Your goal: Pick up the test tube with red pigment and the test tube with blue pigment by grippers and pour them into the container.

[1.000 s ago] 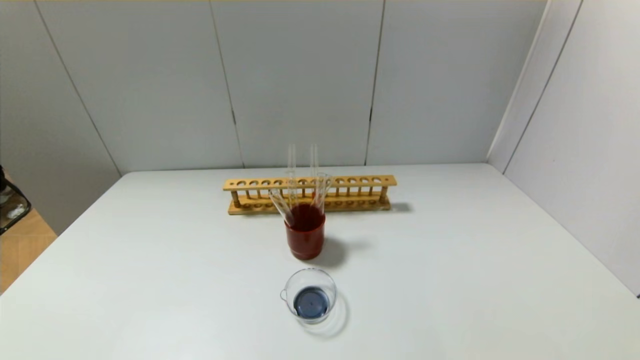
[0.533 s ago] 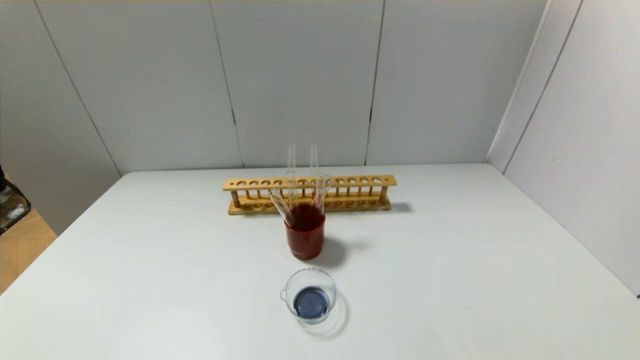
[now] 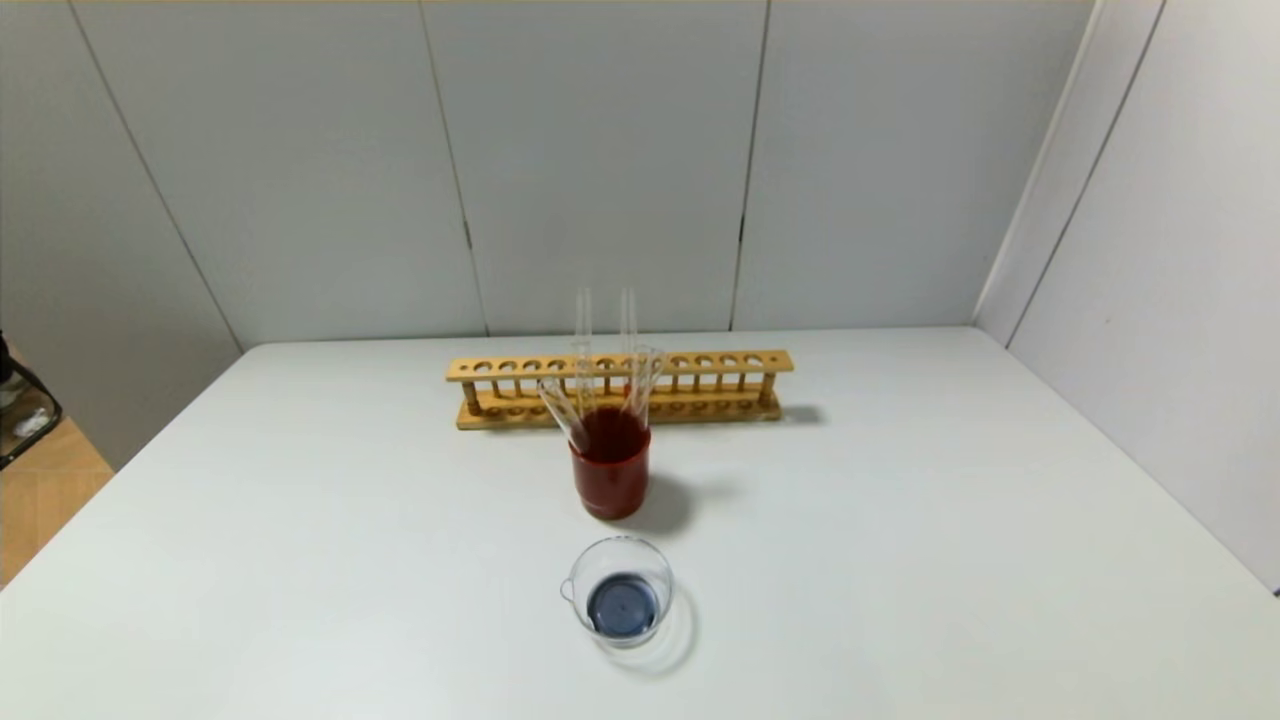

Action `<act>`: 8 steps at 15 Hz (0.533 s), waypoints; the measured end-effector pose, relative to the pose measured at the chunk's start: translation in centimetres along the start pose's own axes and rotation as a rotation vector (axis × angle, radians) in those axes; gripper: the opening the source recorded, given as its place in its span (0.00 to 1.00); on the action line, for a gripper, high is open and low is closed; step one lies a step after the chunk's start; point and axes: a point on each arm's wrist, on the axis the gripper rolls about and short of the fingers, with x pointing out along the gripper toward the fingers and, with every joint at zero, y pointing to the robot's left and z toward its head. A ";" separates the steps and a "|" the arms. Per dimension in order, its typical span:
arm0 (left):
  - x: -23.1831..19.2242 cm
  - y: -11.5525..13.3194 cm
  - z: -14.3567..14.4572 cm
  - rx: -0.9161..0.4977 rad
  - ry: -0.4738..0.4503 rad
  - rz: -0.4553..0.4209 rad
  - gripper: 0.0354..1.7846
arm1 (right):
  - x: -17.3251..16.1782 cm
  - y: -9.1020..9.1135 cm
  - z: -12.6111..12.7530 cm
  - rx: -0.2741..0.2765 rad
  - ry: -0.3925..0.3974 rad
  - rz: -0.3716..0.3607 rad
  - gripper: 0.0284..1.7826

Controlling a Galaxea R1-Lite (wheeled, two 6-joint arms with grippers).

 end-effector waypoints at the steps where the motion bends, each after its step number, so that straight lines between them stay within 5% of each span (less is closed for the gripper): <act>1: 0.0 0.0 0.0 -0.030 -0.001 0.016 0.98 | 0.0 0.0 0.0 0.000 0.000 0.000 0.95; 8: 0.0 0.1 0.0 -0.042 -0.004 0.025 0.98 | 0.0 0.0 0.0 -0.003 0.001 0.001 0.95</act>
